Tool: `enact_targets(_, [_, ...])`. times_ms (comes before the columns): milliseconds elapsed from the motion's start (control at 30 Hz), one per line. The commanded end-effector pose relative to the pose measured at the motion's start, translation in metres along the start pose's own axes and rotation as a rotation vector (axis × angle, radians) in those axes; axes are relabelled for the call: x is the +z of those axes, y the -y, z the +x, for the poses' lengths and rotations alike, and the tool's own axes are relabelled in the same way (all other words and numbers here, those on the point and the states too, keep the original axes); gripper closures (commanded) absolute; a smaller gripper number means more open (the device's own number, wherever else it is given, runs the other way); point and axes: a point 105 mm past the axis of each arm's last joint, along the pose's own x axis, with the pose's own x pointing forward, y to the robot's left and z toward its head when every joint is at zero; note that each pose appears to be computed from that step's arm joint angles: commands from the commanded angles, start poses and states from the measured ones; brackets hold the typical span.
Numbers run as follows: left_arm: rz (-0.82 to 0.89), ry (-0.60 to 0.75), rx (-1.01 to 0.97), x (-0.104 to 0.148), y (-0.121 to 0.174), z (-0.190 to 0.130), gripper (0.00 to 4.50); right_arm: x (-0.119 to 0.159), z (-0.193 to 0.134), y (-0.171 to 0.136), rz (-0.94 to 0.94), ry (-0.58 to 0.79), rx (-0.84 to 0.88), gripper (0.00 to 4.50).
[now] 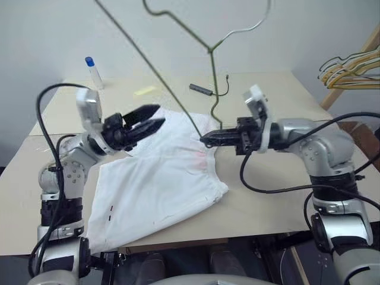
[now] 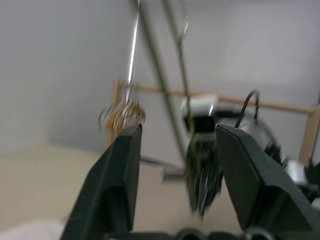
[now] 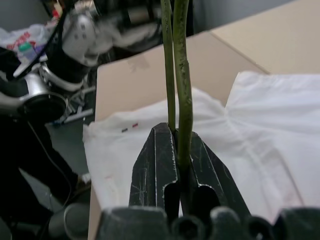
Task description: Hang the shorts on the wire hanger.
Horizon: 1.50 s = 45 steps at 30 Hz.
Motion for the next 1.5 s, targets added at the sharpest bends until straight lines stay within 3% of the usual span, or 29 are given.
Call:
enact_targets(33, [0.142, -0.226, 0.142, -0.022, -0.022, -0.017, 0.64, 0.004, -0.024, 0.0, 0.086, 0.056, -0.08, 4.5])
enact_targets(100, [0.213, -0.346, 0.184, -0.034, -0.029, -0.023, 0.03, -0.01, -0.037, 0.002, 0.146, 0.023, -0.152, 4.5])
enact_targets(267, [0.276, -0.444, 0.142, -0.041, -0.027, -0.025, 0.03, -0.052, -0.081, -0.009, 0.349, -0.061, -0.29, 4.5])
enact_targets(400, [0.281, -0.455, 0.063, -0.041, -0.016, -0.017, 0.03, -0.084, -0.111, -0.032, 0.723, -0.08, -0.226, 4.5])
enact_targets(533, [0.29, -0.479, -0.01, -0.046, -0.007, -0.015, 0.03, -0.113, -0.134, -0.052, 0.937, -0.131, -0.218, 4.5])
enact_targets(967, [0.278, -0.499, -0.045, -0.056, 0.002, -0.015, 0.03, -0.169, -0.165, -0.033, 1.075, -0.245, -0.413, 4.5])
enact_targets(1500, [0.29, -0.524, -0.013, -0.064, -0.001, -0.015, 0.03, -0.172, -0.146, -0.024, 1.077, -0.273, -0.325, 4.5])
